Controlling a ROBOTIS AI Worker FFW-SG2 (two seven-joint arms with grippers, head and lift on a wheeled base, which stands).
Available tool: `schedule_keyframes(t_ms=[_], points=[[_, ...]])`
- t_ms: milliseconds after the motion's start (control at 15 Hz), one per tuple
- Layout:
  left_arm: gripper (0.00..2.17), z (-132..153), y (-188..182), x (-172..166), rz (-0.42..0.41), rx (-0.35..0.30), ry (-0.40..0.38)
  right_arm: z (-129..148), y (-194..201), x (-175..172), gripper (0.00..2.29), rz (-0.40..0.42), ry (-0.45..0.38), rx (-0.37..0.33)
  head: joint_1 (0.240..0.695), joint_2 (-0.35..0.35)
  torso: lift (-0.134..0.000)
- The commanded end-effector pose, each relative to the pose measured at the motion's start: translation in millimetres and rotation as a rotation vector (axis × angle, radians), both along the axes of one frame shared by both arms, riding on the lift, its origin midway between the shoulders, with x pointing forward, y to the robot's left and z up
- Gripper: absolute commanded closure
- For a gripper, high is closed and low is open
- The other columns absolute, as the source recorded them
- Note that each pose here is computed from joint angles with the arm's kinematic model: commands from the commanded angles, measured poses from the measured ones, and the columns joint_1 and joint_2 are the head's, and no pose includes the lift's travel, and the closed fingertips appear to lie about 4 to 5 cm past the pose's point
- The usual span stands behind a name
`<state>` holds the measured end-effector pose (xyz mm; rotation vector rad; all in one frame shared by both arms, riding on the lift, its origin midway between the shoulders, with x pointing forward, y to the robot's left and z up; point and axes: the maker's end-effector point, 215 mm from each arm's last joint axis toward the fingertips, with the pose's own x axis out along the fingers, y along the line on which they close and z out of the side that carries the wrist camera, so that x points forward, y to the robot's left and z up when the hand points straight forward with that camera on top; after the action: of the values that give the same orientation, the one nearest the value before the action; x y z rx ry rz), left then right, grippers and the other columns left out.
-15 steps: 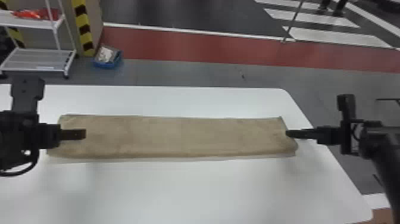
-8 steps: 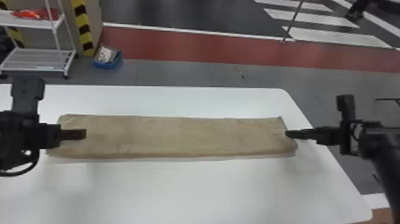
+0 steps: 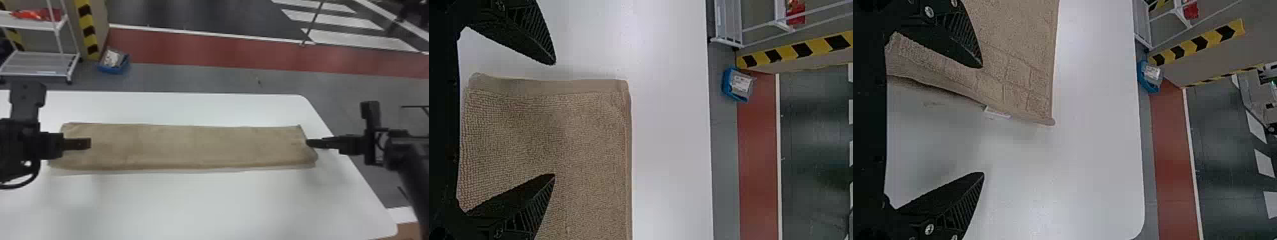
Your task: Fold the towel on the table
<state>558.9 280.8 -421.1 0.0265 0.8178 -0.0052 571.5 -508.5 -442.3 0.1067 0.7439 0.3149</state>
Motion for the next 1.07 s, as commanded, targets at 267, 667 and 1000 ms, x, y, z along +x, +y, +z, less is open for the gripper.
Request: schedule_keyframes(t_ms=[267,667,1000], points=[[0.09,0.5,-0.2,0.6,0.001,0.0,-0.001,-0.1,-0.2,1.7,0.12,0.01,-0.006,-0.01,0.695,-0.216,-0.128],[0.09,1.1,-1.7,1.2,-0.001,-0.001,-0.002,-1.7,-3.2,0.7,0.12,0.012,-0.01,-0.016,0.695,-0.219,-0.128],[0.09,1.9,-2.6,1.8,-0.002,-0.003,-0.004,-3.6,-2.7,1.0,0.12,0.02,-0.017,-0.021,0.695,-0.221,-0.128]])
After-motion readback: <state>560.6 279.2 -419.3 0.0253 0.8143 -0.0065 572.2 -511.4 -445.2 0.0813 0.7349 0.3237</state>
